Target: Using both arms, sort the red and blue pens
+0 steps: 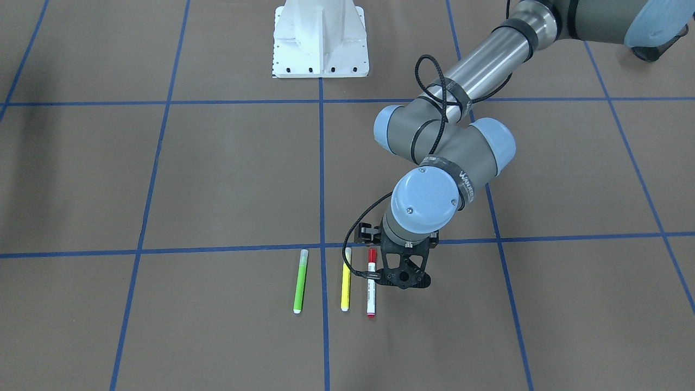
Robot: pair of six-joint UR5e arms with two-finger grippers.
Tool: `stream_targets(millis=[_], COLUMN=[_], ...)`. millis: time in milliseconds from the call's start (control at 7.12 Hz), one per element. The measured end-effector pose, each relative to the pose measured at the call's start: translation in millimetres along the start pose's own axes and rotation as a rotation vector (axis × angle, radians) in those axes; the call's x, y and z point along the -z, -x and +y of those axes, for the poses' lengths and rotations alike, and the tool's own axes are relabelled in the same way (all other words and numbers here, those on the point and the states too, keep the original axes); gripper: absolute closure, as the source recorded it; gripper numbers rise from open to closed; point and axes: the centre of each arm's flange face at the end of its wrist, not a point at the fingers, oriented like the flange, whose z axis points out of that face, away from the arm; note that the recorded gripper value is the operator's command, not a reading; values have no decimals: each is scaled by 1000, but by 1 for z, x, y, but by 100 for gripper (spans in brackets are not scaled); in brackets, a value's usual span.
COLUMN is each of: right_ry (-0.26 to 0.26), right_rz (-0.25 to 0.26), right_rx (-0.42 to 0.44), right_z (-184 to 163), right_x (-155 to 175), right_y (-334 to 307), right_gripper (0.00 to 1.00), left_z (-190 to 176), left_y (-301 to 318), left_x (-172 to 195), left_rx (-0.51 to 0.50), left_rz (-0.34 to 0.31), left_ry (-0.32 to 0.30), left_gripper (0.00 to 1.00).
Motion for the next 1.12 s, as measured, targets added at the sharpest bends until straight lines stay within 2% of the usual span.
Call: stream_targets(millis=[421,702,1123], right_ry=[1,1,0], right_rz=[2,3,3], right_rx=[-1,-1,0], right_z=[0,0,-1], right_x=[0,-1,0], right_y=[-1,-1,-1], right_gripper=[0,0,0], left_z=[-8,-11,-3], left_y=[-20,-22,-32], left_x=[-28,-45,-61], left_rx=[30,21,5], left_rz=[-33,-46,-59], left_ry=[-43,-67,-71], left_gripper=[16,36,47])
